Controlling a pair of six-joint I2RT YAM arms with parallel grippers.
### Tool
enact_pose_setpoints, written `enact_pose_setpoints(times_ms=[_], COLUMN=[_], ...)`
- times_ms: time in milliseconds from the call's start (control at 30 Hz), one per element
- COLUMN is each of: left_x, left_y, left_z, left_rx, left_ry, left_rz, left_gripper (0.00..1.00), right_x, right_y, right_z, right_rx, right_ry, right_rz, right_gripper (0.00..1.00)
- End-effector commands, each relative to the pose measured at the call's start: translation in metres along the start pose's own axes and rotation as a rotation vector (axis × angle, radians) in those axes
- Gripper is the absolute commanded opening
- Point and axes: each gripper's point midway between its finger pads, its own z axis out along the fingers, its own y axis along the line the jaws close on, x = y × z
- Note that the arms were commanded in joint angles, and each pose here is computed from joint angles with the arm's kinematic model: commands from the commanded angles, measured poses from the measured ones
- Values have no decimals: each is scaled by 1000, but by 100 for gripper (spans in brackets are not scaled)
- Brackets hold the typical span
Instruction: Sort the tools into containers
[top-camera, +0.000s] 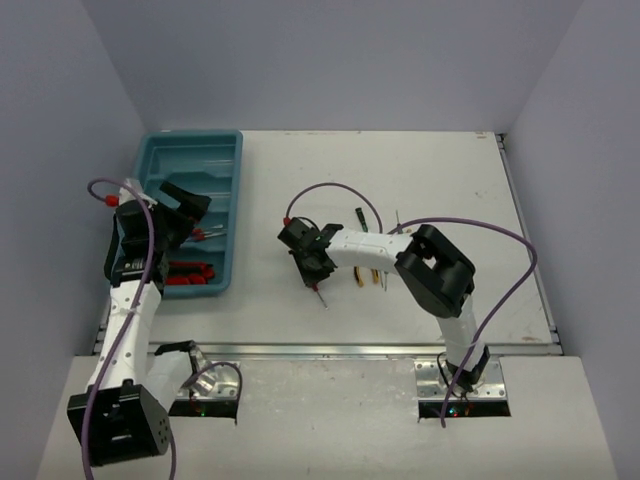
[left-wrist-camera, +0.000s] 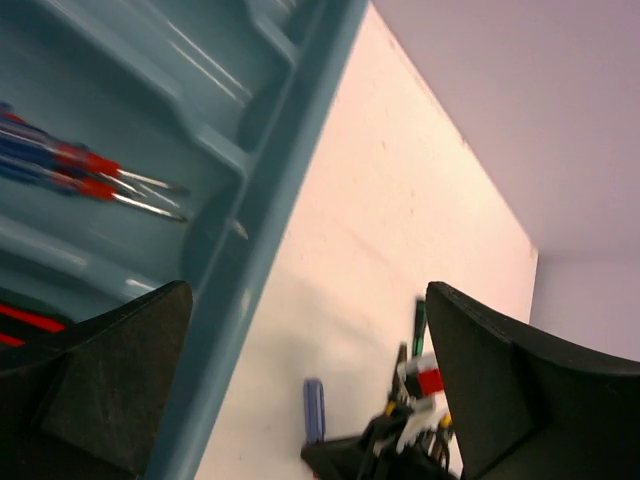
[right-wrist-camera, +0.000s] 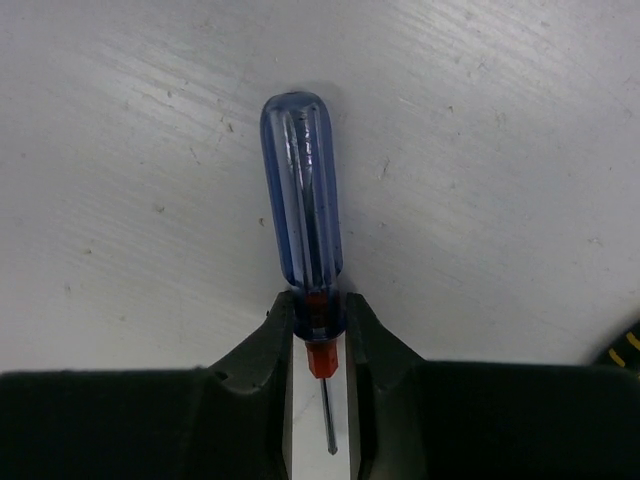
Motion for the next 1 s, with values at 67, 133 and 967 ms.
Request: enact_pose_setpoints(times_ms=[67, 133, 967], left_x=[65, 84, 192], left_y=[-78, -108, -196], left_z=[-7, -23, -110], left_rx=[371, 520, 1103], left_ry=[233, 274, 495], left_rz=[149, 164, 178], left_gripper=[100, 100, 17], right_x=[-21, -28, -57], right_y=[-3, -3, 29], right_z=[-44, -74, -256], right_rx=[-48, -119, -726], right_ry=[-165, -252, -758], right_rz=[28, 44, 75], right_gripper=[0, 0, 0])
